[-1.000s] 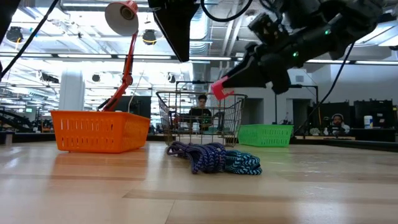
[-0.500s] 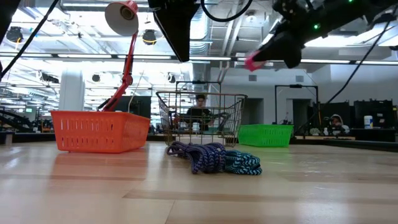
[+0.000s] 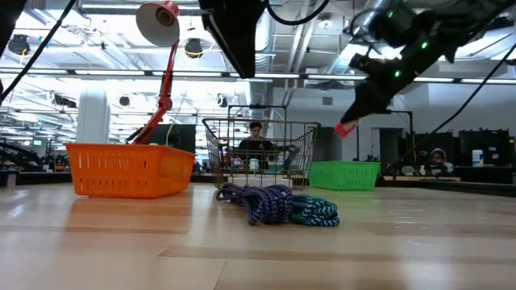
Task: Pick and place items into bin
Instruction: Put the pink charger adapter into the green bin, then put the dark blue charger cable into the orange bin
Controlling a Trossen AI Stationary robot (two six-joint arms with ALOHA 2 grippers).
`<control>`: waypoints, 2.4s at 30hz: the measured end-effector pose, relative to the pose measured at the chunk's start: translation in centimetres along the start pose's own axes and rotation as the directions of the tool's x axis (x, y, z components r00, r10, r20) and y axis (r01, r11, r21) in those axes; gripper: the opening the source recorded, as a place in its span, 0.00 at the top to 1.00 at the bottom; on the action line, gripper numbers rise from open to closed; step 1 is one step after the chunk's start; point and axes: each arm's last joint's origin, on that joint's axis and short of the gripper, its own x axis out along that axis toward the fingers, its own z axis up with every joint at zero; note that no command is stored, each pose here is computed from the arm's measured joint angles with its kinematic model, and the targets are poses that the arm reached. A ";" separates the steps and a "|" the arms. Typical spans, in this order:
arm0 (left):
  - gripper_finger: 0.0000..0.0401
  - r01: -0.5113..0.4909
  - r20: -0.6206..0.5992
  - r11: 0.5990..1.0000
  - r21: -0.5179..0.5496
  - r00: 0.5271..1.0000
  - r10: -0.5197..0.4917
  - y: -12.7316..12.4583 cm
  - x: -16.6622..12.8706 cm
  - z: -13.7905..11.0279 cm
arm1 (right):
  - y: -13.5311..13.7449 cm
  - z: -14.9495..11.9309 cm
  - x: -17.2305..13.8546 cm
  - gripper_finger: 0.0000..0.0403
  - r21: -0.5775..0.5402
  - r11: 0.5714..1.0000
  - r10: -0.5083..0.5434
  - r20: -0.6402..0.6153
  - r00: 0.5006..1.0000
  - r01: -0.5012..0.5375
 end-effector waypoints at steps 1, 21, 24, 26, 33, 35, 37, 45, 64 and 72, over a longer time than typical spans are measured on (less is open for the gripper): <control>0.68 0.004 0.006 1.000 -0.004 1.000 -0.004 0.0 0.0 0.1 | -0.4 -0.3 0.5 0.66 0.013 1.000 0.016 -0.013 1.000 -0.016; 0.68 0.026 0.034 1.000 -0.017 0.999 -0.025 -0.3 -0.1 0.3 | 0.5 -2.0 5.1 0.45 0.067 0.989 0.140 -0.087 0.986 -0.134; 0.68 0.026 0.034 1.000 -0.014 0.999 -0.026 -0.4 -0.1 0.3 | 0.3 -1.5 4.6 0.47 0.116 0.985 0.133 -0.058 0.989 -0.126; 0.68 0.028 0.035 1.000 -0.010 0.999 -0.027 -0.5 -0.2 0.2 | 0.1 -1.3 4.2 0.48 0.187 0.975 0.126 -0.039 0.991 -0.117; 0.68 -0.066 0.045 0.997 -0.033 0.997 0.067 -1.1 -1.0 -0.9 | 0.1 -0.3 2.3 0.54 0.299 0.944 0.138 0.025 0.990 -0.139; 0.68 -0.145 0.078 0.989 -0.017 0.986 0.146 -1.8 -1.9 -1.8 | 0.6 0.0 1.8 0.56 0.283 0.944 0.163 0.046 0.986 -0.169; 0.68 -0.227 0.128 0.974 -0.005 0.966 0.226 -2.4 -3.0 -2.8 | 1.2 0.4 1.2 0.57 0.261 0.945 0.185 0.073 0.980 -0.197; 0.68 -0.226 0.293 0.974 0.007 0.932 0.214 -3.5 -8.0 -5.3 | 3.2 2.3 0.2 0.63 0.091 0.964 0.224 0.235 0.946 -0.251; 0.68 0.389 0.433 0.854 0.347 0.741 -0.513 5.5 -17.5 -7.4 | 6.7 1.8 3.3 0.65 0.101 0.944 0.290 0.204 0.935 -0.315; 0.68 0.542 0.463 0.719 0.434 0.550 -0.695 8.0 -12.2 -9.7 | 9.7 2.1 0.8 0.59 0.168 0.879 0.411 0.204 0.888 -0.446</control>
